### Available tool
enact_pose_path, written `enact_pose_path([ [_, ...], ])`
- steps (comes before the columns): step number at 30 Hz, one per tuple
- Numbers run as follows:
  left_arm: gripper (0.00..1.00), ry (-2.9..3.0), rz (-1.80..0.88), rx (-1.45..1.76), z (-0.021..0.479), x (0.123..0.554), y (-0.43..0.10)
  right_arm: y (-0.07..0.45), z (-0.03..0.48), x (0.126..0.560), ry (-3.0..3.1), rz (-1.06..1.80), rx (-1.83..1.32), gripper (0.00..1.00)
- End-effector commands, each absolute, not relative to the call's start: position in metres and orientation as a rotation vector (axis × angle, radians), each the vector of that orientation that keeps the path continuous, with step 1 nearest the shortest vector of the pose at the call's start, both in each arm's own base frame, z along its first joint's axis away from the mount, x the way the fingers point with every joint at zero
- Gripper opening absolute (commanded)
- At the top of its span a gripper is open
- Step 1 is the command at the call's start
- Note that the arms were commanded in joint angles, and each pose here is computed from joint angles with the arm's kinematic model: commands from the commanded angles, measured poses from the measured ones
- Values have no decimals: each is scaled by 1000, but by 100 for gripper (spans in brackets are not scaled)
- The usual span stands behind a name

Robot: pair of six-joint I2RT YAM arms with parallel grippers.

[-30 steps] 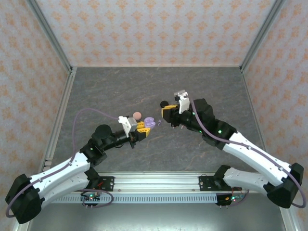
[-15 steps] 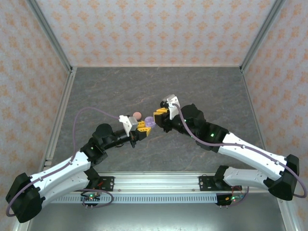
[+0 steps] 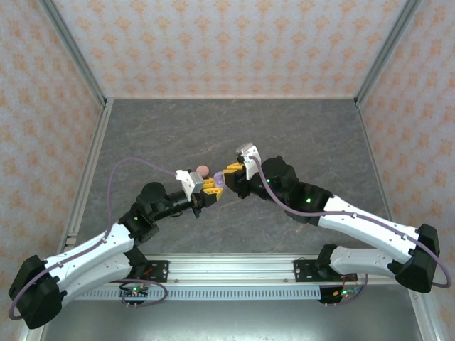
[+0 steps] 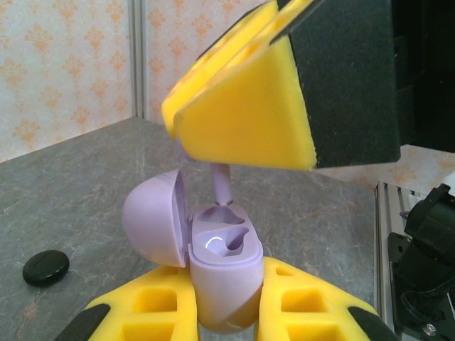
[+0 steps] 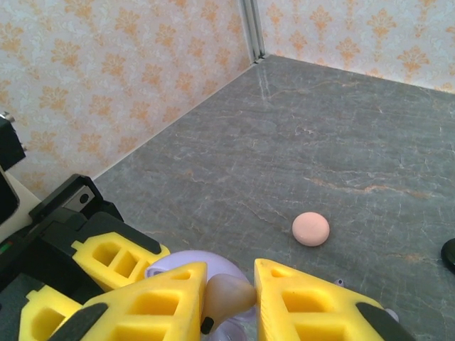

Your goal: Insert the wireless bluetooth earbuds into the charging case

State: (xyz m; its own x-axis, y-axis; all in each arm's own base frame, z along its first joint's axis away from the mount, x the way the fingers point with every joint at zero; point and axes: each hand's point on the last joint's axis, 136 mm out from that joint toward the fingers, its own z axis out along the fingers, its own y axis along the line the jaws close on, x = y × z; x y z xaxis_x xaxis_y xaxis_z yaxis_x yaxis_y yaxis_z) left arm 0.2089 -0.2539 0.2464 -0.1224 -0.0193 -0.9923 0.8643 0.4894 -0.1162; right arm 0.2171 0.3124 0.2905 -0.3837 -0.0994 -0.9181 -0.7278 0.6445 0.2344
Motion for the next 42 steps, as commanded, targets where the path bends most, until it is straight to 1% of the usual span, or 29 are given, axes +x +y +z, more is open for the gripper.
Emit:
enact_pose_path([
  [1,0,1466,-907,746,268,210,-255,313,284,215,1877,788,-663,22],
  [20,0,1459,-905,750,269,210,-256,321,271,204,1932,868,-697,22],
  [30,0,1459,-903,771,266,209,-257,315,278,210,1941,850,-623,23],
  [42,0,1454,-906,780,265,207,-257,313,289,212,1953,912,-546,24],
])
